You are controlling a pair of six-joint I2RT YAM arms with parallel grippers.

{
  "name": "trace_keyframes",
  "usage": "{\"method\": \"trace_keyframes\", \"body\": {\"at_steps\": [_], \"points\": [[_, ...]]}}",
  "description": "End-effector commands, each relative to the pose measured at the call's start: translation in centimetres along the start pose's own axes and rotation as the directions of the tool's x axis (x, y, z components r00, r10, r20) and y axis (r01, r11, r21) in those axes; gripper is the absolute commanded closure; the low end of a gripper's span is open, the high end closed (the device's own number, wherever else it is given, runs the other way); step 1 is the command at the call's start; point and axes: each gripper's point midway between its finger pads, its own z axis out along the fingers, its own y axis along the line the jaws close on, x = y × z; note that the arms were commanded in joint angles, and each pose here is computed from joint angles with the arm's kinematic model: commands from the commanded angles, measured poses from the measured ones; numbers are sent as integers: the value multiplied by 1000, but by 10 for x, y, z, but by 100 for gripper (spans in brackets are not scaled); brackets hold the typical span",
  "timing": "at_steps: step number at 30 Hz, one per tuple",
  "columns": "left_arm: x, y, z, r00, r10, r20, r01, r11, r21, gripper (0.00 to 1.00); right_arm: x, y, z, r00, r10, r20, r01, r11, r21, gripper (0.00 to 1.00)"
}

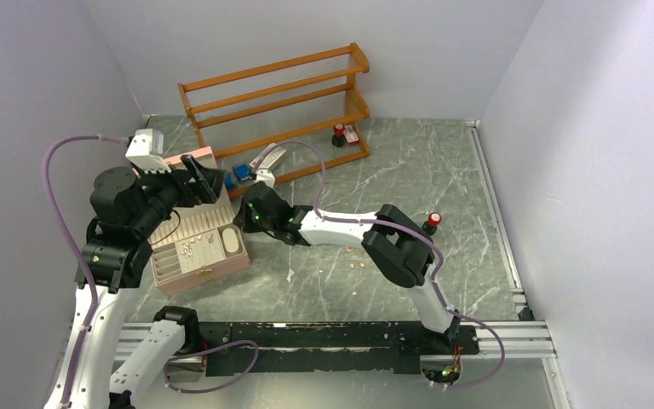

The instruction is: Organize the mixed jewelry

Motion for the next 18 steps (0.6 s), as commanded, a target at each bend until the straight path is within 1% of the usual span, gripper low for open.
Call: {"method": "trace_keyframes", "body": {"at_steps": [1, 4, 7, 11, 17, 18], "points": [[-2, -23, -3, 1000, 24, 7, -25, 991, 133, 2, 6, -33, -6, 1000, -15, 23, 12, 991, 137, 95], [-1, -29, -2, 1000, 25, 2, -25, 985, 169, 2, 3, -42, -16, 999, -39, 34, 33, 985, 169, 98], [0, -32, -1, 1000, 21, 0, -20, 983, 185, 2, 4, -56, -27, 999, -47, 14, 44, 980, 196, 100], [0, -30, -1, 1000, 11, -1, -11, 984, 177, 2, 8, -81, -48, 999, -47, -12, 48, 972, 230, 100], [5, -29, 1, 1000, -12, -10, 13, 985, 173, 2, -5, -116, -83, 999, -37, -13, 39, 966, 256, 99], [6, -29, 2, 1000, -16, -13, 18, 984, 175, 2, -4, -126, -90, 999, -37, -32, 44, 961, 273, 99]]}}
